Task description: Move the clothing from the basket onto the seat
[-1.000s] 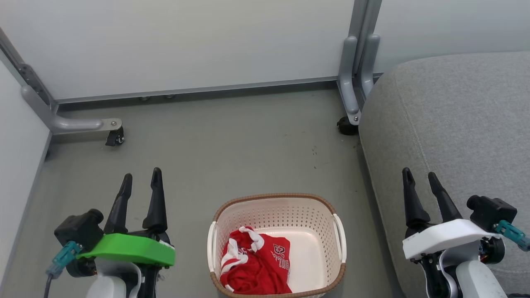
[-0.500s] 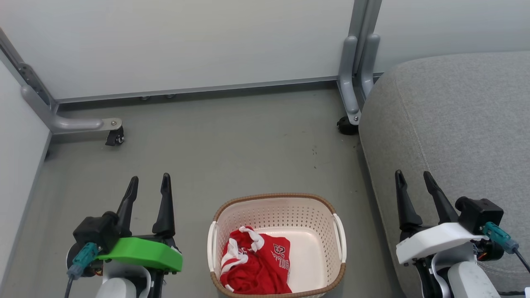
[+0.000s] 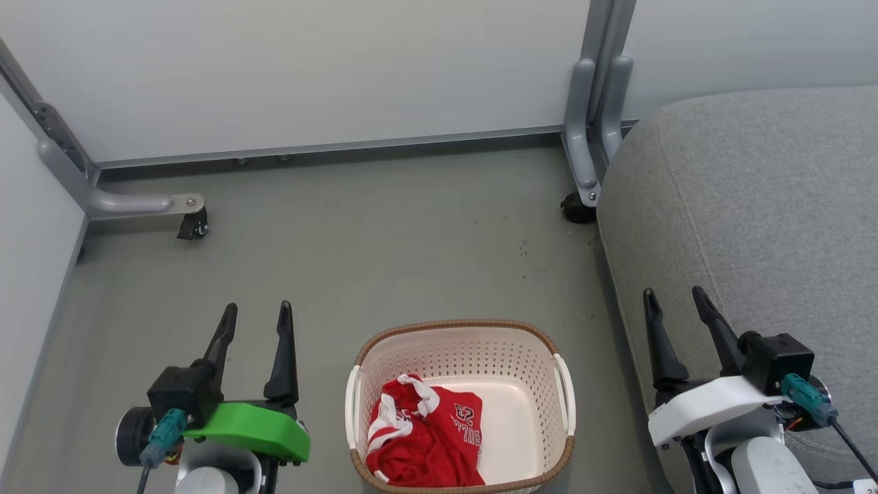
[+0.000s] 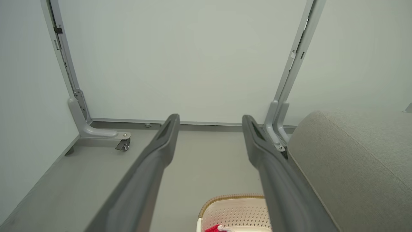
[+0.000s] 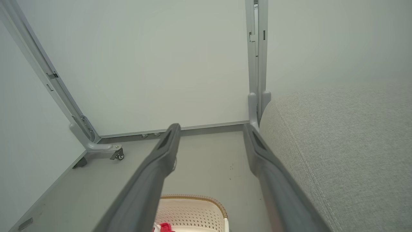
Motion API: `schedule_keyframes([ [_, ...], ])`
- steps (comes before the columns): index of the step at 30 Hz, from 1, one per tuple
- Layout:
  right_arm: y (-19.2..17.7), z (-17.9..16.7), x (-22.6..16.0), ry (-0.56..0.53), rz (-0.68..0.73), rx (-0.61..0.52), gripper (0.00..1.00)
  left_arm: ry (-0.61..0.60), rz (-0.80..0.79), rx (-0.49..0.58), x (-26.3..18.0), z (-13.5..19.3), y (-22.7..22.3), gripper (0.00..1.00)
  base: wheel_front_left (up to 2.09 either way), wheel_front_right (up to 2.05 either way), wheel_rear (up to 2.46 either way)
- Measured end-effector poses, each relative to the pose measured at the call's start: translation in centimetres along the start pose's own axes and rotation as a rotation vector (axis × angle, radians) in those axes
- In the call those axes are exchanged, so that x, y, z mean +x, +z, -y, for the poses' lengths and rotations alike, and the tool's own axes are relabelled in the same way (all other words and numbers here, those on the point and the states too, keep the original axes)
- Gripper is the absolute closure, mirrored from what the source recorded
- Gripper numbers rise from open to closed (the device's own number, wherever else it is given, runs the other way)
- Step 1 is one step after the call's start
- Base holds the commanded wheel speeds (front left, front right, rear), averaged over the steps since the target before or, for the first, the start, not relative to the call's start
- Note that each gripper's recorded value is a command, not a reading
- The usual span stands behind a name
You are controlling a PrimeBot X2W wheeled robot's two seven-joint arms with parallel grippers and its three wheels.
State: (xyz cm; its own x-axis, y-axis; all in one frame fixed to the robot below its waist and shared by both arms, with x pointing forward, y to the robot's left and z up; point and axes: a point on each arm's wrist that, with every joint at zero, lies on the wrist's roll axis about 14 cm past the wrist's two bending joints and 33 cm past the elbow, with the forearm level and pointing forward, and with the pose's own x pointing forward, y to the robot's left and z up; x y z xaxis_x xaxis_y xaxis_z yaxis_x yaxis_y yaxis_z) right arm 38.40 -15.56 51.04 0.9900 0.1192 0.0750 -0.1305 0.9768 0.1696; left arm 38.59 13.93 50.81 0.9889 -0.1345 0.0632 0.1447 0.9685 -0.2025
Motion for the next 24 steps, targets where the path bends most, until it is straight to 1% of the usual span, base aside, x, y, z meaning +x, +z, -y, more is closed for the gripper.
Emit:
schedule_keyframes([
  [19,-1.2,-0.8,0.0,0.043,-0.025,-0.118,0.0,-0.018,-0.013,0.123,-0.3,0.4,-0.9,0.0,0.0,0.0,0.0],
  [24,-1.2,-0.9,0.1,0.045,-0.022,-0.118,0.0,-0.013,-0.016,0.129,-0.4,0.2,-1.1,0.0,0.0,0.0,0.0],
])
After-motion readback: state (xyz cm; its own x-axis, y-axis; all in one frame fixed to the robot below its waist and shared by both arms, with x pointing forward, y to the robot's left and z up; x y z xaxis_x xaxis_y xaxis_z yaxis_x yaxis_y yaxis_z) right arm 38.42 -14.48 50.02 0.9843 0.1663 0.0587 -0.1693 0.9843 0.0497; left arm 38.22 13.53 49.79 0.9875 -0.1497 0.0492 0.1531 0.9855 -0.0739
